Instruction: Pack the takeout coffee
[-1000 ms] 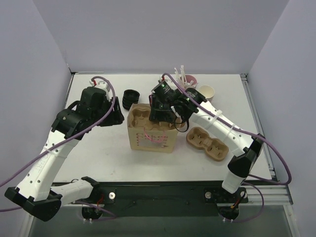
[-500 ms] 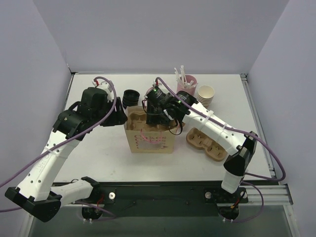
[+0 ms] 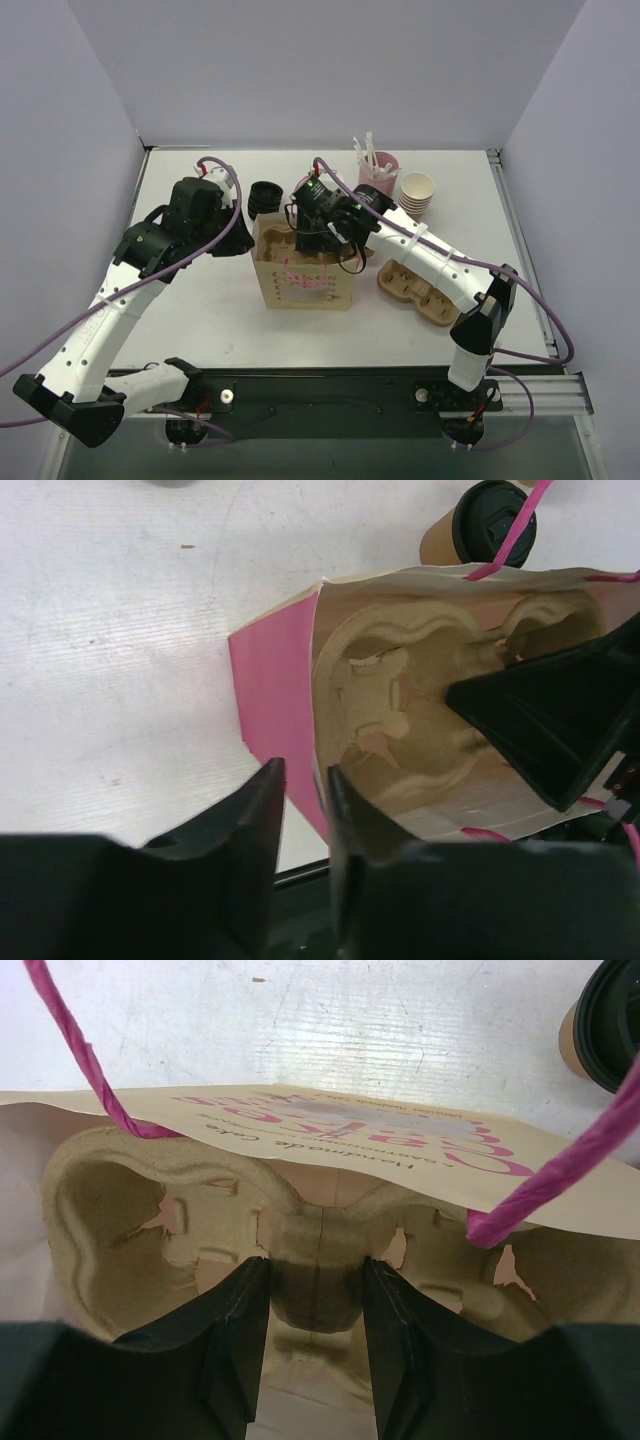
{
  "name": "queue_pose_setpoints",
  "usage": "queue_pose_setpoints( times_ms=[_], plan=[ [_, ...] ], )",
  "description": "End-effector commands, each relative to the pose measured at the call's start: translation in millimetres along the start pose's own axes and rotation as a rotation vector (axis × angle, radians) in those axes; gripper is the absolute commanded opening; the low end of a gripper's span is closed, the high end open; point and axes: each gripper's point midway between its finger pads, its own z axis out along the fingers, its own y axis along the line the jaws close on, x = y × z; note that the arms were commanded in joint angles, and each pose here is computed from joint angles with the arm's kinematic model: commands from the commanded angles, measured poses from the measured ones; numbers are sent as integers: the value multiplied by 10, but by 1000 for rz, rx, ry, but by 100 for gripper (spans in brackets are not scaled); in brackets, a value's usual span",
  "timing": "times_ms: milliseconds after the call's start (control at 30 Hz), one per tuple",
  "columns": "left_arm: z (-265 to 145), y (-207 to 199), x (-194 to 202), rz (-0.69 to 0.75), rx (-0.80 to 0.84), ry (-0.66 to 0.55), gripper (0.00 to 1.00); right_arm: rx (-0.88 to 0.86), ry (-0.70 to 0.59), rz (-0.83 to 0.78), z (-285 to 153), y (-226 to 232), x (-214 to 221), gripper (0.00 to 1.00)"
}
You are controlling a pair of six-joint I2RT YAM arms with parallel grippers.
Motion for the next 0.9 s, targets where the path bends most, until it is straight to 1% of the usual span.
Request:
queue_pose_setpoints(
  times_ms=[0, 33, 133, 300, 567, 867],
  plan=[
    [-17, -103, -118, 30, 51, -40, 21, 60, -11, -10, -6, -90, 29, 34],
    [-31, -115, -130, 31, 54, -43, 10, 68, -15, -5, -12, -115, 29, 34],
    [-67, -175, -116, 32, 84, -34, 0, 101, -24, -2, 24, -190, 53, 34],
    [-82, -268, -4, -3, 141, 8, 0, 143, -36, -14, 107, -251, 55, 35],
    [-92, -238, 130, -18, 129, 55, 0, 174, -46, -24, 292, -282, 117, 34],
    [-86, -218, 223, -37, 128, 81, 0, 203, -3, -22, 473, -357, 302, 34]
  ],
)
